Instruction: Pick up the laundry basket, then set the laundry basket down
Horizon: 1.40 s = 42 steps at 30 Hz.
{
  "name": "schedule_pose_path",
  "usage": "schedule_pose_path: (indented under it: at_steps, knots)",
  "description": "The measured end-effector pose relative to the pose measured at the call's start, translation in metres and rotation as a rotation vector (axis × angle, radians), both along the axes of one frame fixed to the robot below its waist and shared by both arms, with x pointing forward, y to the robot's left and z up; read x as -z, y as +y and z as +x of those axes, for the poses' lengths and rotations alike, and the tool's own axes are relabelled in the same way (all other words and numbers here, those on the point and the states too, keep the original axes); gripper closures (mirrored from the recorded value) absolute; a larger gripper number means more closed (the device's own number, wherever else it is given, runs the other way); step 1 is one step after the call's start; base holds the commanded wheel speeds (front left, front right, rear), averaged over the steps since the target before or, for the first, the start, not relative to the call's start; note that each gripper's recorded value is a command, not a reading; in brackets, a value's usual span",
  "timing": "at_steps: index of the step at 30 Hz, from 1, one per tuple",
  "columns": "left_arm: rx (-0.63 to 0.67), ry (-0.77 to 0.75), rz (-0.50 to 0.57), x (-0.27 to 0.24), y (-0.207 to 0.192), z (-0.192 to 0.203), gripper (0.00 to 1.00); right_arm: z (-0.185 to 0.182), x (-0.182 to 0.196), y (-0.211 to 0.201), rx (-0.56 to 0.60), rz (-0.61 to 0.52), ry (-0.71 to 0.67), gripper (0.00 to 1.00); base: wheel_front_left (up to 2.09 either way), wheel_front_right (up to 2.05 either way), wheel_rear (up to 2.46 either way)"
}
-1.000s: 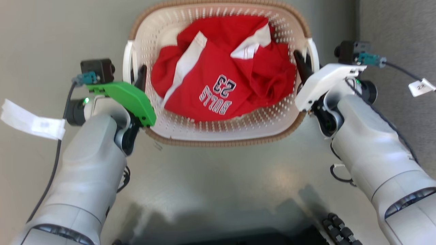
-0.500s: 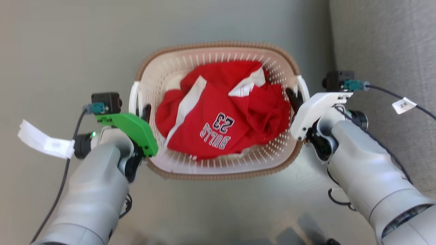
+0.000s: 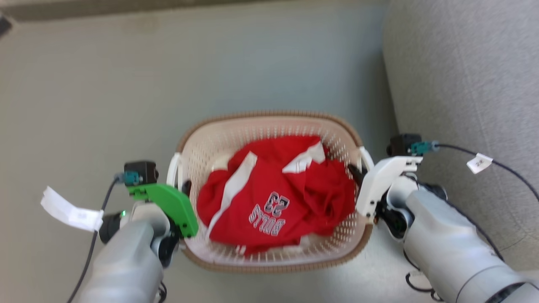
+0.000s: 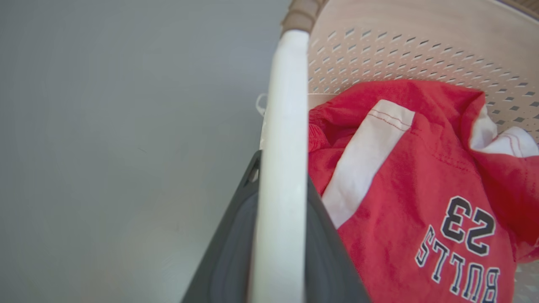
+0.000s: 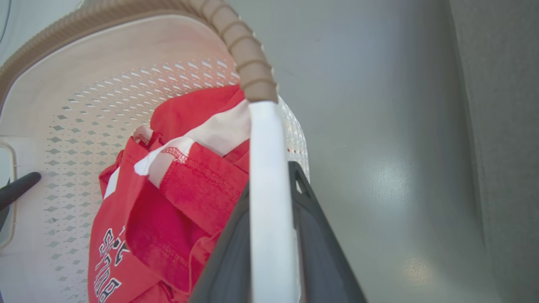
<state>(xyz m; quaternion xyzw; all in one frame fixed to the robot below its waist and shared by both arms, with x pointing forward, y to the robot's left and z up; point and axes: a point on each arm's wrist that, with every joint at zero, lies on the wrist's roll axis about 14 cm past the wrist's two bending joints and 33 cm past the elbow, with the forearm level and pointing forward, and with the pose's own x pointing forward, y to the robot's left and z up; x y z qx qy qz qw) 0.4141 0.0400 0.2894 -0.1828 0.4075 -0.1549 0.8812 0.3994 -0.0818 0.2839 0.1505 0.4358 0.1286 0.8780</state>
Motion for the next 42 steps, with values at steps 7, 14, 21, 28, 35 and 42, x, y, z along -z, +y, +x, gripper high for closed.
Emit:
schedule_pose_path:
  at_steps: [7,14,21,28,35,42]
  knots:
    - [0.002,0.026,-0.006,-0.013,0.000,-0.027,1.00,-0.025,-0.015,0.001,-0.012,0.003,0.016,1.00,0.00,0.00,0.00]
    - [0.006,0.038,-0.017,-0.025,-0.001,-0.052,1.00,-0.048,-0.028,0.001,-0.020,0.005,0.023,1.00,0.00,0.00,0.00]
    - [0.015,0.029,-0.030,-0.039,-0.004,-0.067,1.00,-0.063,-0.040,-0.001,-0.022,-0.005,0.019,1.00,0.00,0.00,0.00]
    - [0.030,0.021,-0.031,-0.048,-0.006,-0.069,1.00,-0.064,-0.049,-0.002,-0.028,-0.009,0.008,1.00,0.00,0.00,0.00]
    - [0.036,0.043,-0.030,-0.047,-0.006,-0.073,1.00,-0.068,-0.048,-0.002,-0.035,-0.011,0.032,1.00,0.00,0.00,0.00]
    - [0.032,0.045,-0.032,-0.048,-0.006,-0.073,1.00,-0.067,-0.049,-0.001,-0.039,-0.012,0.027,1.00,0.00,0.00,0.00]
